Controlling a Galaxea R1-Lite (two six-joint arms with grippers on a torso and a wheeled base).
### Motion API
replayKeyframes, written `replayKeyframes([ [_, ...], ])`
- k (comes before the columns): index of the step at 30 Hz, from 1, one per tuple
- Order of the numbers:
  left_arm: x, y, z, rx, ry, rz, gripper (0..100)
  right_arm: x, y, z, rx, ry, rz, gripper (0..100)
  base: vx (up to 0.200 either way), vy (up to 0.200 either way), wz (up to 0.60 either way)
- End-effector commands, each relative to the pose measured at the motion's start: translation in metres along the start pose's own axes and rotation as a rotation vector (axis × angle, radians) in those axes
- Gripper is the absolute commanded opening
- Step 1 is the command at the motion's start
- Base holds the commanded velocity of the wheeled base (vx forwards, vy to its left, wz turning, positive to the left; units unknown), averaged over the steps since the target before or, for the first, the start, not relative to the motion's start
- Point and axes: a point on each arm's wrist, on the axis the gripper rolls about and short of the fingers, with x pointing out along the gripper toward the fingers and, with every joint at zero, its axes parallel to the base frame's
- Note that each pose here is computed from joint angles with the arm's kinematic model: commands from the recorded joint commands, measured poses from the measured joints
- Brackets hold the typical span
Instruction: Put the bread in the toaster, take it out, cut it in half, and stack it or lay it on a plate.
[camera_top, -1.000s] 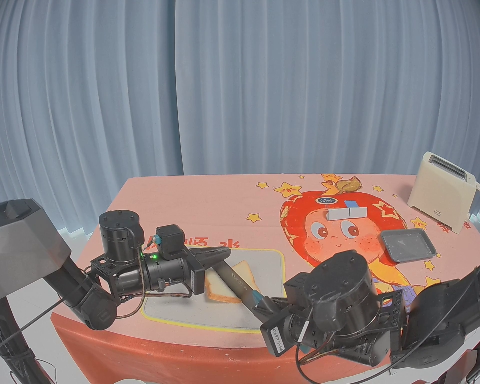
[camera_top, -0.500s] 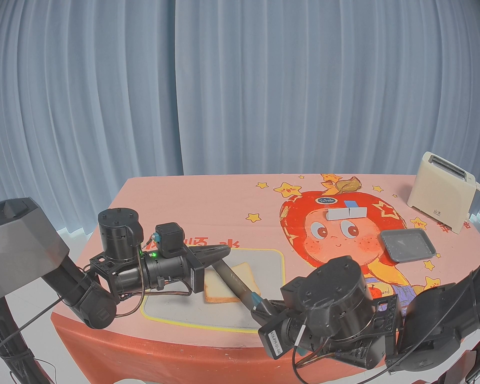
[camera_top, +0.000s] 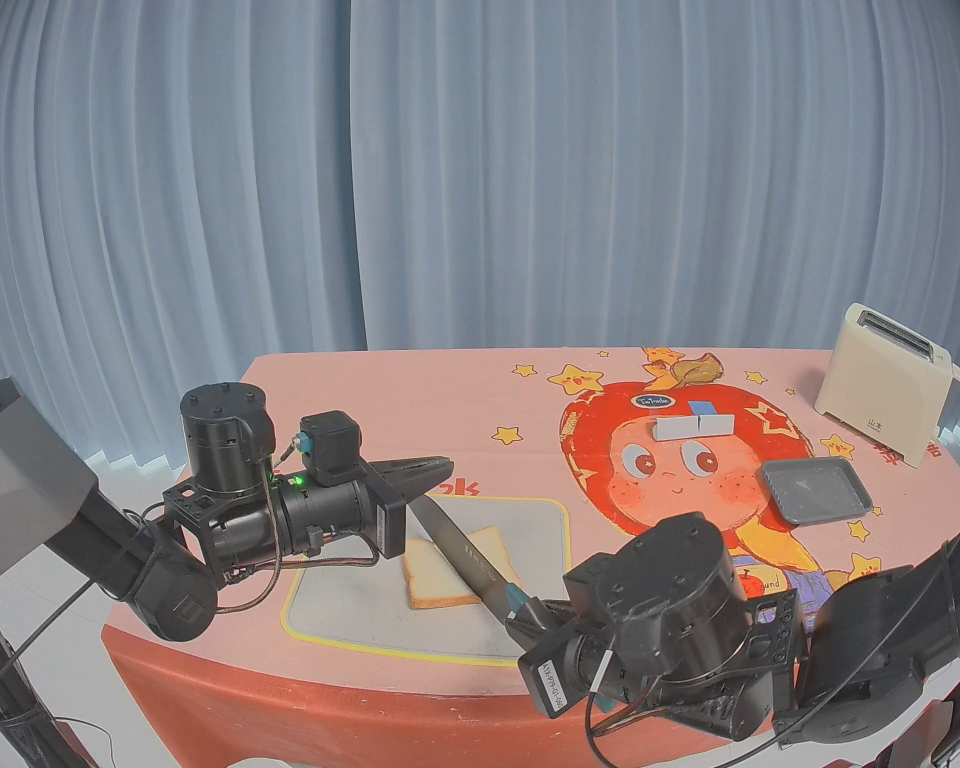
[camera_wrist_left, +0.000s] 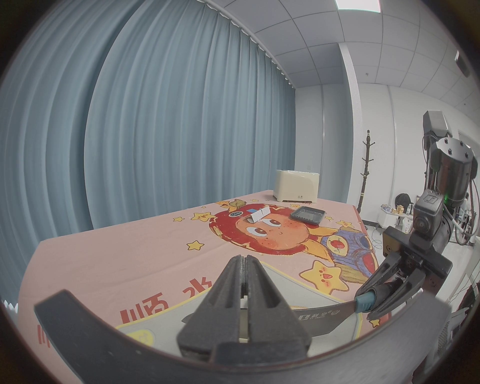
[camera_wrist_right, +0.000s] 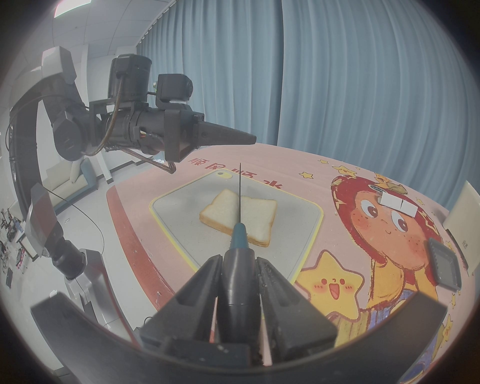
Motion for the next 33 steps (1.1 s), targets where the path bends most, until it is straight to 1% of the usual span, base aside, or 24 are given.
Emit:
replayKeyframes([
  [1, -0.006, -0.002, 0.016, 0.023, -0.03, 0.009, 0, 0.0, 0.001, 0.0, -0.002, 0.0, -0.001, 0, 0.0, 0.0, 0.0],
  [3, -0.007, -0.003, 0.017, 0.034, -0.013, 0.01, 0, -0.001, 0.001, 0.0, -0.002, -0.003, 0.001, 0, 0.0, 0.0, 0.0],
  [4, -0.006, -0.004, 0.016, 0.042, 0.013, 0.005, 0, -0.001, 0.001, 0.001, -0.001, -0.004, 0.002, 0, 0.0, 0.0, 0.0],
  [5, -0.005, -0.004, 0.015, 0.044, 0.032, 0.012, 0, -0.001, 0.001, 0.001, -0.001, -0.004, 0.002, 0, 0.0, 0.0, 0.0],
  [6, -0.005, -0.004, 0.015, 0.045, 0.034, 0.013, 0, -0.001, 0.001, 0.001, -0.001, -0.004, 0.002, 0, 0.0, 0.0, 0.0],
  [7, -0.004, -0.004, 0.012, 0.04, 0.072, 0.037, 0, 0.0, 0.001, 0.0, -0.002, -0.001, 0.001, 0, 0.0, 0.0, 0.0],
  [8, -0.004, -0.004, 0.012, 0.042, 0.072, 0.038, 0, 0.0, 0.001, 0.0, -0.002, -0.001, 0.001, 0, 0.0, 0.0, 0.0],
  [9, -0.004, -0.004, 0.011, 0.045, 0.09, 0.042, 0, 0.0, 0.001, 0.0, -0.002, -0.001, 0.001, 0, 0.0, 0.0, 0.0],
  [10, -0.003, -0.006, 0.011, 0.058, 0.089, 0.035, 0, 0.0, 0.001, 0.0, -0.002, -0.001, 0.001, 0, 0.0, 0.0, 0.0],
  [11, -0.001, -0.008, 0.011, 0.063, 0.089, 0.03, 0, 0.0, 0.001, 0.0, -0.002, -0.001, 0.001, 0, 0.0, 0.0, 0.0],
  [13, 0.001, -0.009, 0.011, 0.072, 0.091, 0.022, 0, -0.001, 0.001, 0.0, -0.002, -0.003, 0.001, 0, 0.0, 0.0, 0.0],
  [15, 0.004, -0.015, 0.01, 0.075, 0.094, 0.004, 0, 0.0, 0.001, -0.001, -0.004, 0.001, 0.0, 0, 0.0, 0.0, 0.0],
  [17, 0.005, -0.016, 0.01, 0.076, 0.096, 0.001, 0, 0.001, 0.001, -0.001, -0.004, 0.003, 0.0, 0, 0.0, 0.0, 0.0],
  [20, 0.008, -0.016, 0.002, 0.066, 0.121, -0.002, 0, 0.001, 0.001, -0.001, -0.004, 0.001, 0.0, 0, 0.0, 0.0, 0.0],
  [25, 0.013, -0.011, -0.013, 0.049, 0.166, 0.008, 0, 0.0, 0.0, 0.0, -0.003, -0.004, -0.011, 0, 0.0, 0.0, 0.0],
  [29, 0.015, -0.011, -0.015, 0.045, 0.174, 0.012, 0, 0.0, 0.0, 0.001, 0.0, -0.007, -0.011, 0, 0.0, 0.0, 0.0],
  [33, 0.015, -0.01, -0.016, 0.046, 0.176, 0.035, 0, -0.001, 0.0, 0.002, 0.004, -0.013, -0.011, 0, 0.0, 0.0, 0.0],
])
